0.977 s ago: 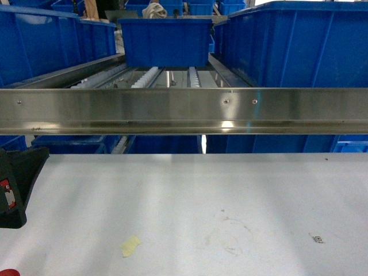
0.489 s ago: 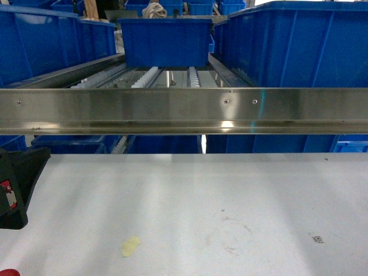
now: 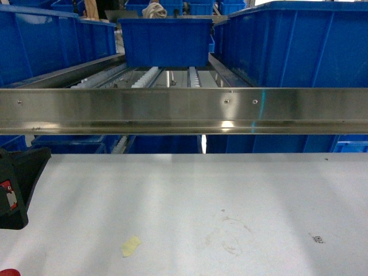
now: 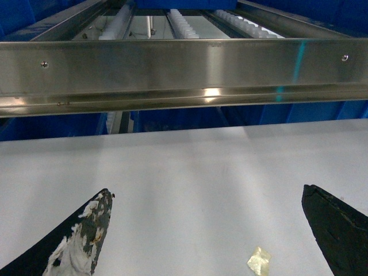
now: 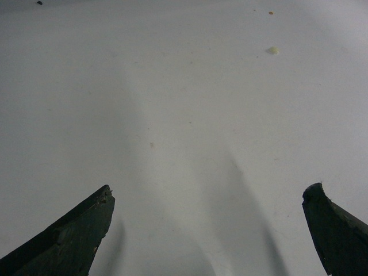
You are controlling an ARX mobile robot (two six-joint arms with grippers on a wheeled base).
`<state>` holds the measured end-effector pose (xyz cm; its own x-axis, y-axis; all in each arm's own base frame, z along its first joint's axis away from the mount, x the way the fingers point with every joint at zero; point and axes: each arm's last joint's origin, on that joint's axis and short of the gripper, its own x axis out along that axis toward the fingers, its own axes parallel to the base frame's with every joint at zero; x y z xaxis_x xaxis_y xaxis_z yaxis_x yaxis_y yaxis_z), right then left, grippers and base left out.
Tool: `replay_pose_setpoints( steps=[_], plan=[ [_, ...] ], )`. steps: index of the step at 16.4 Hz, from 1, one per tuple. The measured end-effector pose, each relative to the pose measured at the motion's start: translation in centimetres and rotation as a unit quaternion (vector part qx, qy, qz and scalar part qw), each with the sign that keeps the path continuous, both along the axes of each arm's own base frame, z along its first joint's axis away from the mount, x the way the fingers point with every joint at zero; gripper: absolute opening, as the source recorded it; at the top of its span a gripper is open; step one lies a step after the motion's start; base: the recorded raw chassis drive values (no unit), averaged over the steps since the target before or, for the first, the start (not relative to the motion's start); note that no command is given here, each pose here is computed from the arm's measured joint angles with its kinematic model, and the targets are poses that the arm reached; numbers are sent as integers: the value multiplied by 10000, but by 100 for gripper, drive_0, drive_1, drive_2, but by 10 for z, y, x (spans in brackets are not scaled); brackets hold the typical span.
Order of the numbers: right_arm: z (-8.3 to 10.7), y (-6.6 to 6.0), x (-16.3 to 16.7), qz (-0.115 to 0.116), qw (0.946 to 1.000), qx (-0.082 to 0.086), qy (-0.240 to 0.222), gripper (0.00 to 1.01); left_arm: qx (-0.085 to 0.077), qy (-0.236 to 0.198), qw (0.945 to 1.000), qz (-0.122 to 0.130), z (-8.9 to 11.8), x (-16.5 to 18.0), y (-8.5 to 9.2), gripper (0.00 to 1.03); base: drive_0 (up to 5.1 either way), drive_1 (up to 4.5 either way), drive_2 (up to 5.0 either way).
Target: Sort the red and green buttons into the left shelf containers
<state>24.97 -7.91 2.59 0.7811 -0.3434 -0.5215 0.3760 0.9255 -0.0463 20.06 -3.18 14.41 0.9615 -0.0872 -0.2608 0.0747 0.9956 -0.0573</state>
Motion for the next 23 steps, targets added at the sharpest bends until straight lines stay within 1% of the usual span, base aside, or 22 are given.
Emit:
replay_pose_setpoints(
  steps=[2,4,6,7,8,10,12,14,15,16,18,21,22,23],
  plan=[
    [-1,1,-3,19,10000,16,30,98,0,0,10000,0,0,0,0,98,0,0,0],
    [-1,0,-7,6,10000,-7,50,98,0,0,10000,0,0,0,0,98,0,0,0],
    [-14,1,-19,-57,9989,75,449,98,0,0,10000,0,0,0,0,98,0,0,0],
    [-15,1,-21,-33,9989,73,461,98,0,0,10000,0,0,0,0,98,0,0,0],
    [-14,-1,-20,-55,9993,35,374,98,0,0,10000,-2,0,0,0,98,0,0,0],
    [-18,0,-21,-41,9989,46,466,98,0,-2,10000,2,0,0,0,98,0,0,0],
    [-17,0,-21,-31,9990,29,444,98,0,-2,10000,0,0,0,0,98,0,0,0],
    [-17,0,-20,6,9989,-26,473,98,0,-2,10000,0,0,0,0,98,0,0,0],
    [-17,0,-20,14,9988,-37,478,90,0,0,10000,0,0,0,0,98,0,0,0],
    [-17,0,-20,22,9988,-48,483,77,0,0,10000,0,0,0,0,98,0,0,0],
    [-17,0,-20,25,9988,-52,485,57,-2,0,10000,0,0,0,0,98,0,0,0],
    [-17,0,-20,33,9989,-66,473,31,0,0,10000,0,0,0,0,98,0,0,0],
    [-17,-1,-20,33,9989,-67,469,29,0,0,10000,0,0,0,0,98,0,0,0],
    [-16,0,-20,84,9988,-33,475,28,0,0,10000,0,0,0,0,98,0,0,0]
  ],
)
